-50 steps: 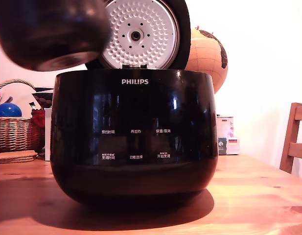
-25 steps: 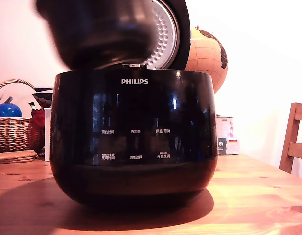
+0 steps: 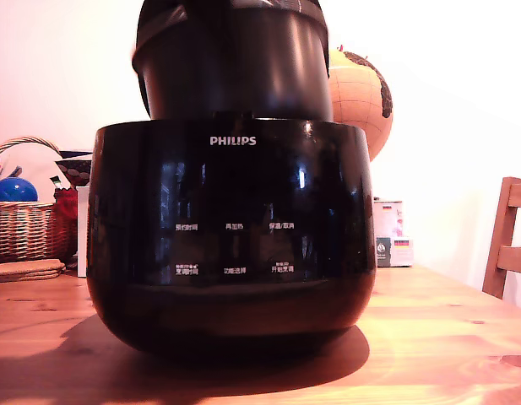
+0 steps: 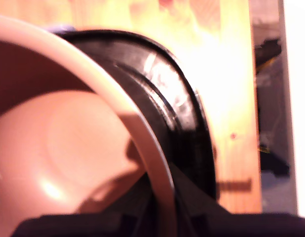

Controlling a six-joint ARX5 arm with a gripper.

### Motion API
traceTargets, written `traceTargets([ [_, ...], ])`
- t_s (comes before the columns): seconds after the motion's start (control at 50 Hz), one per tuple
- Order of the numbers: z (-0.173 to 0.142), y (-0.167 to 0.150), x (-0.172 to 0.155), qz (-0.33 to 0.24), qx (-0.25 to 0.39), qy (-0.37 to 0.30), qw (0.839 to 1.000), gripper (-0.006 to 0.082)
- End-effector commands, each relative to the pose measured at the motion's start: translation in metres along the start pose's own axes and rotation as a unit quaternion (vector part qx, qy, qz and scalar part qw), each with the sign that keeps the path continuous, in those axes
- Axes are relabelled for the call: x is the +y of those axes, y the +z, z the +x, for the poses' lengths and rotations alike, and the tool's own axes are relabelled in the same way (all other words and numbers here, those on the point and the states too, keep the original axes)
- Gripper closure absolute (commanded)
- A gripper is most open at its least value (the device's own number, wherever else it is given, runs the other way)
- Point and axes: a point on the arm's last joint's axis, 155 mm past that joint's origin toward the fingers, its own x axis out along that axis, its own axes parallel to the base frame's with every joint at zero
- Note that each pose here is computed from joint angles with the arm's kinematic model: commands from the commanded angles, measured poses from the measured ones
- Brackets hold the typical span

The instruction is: Place the pot you are holding inside the rice cooker

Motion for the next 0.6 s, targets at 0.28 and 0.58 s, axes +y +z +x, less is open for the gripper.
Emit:
traceTargets([
  [0.28, 0.001, 0.004, 0.007, -0.012, 0.000, 0.013, 1.000, 0.0789],
  [0.58, 0.003, 0.003, 0.005, -0.158, 0.001, 0.008, 0.987, 0.0789],
])
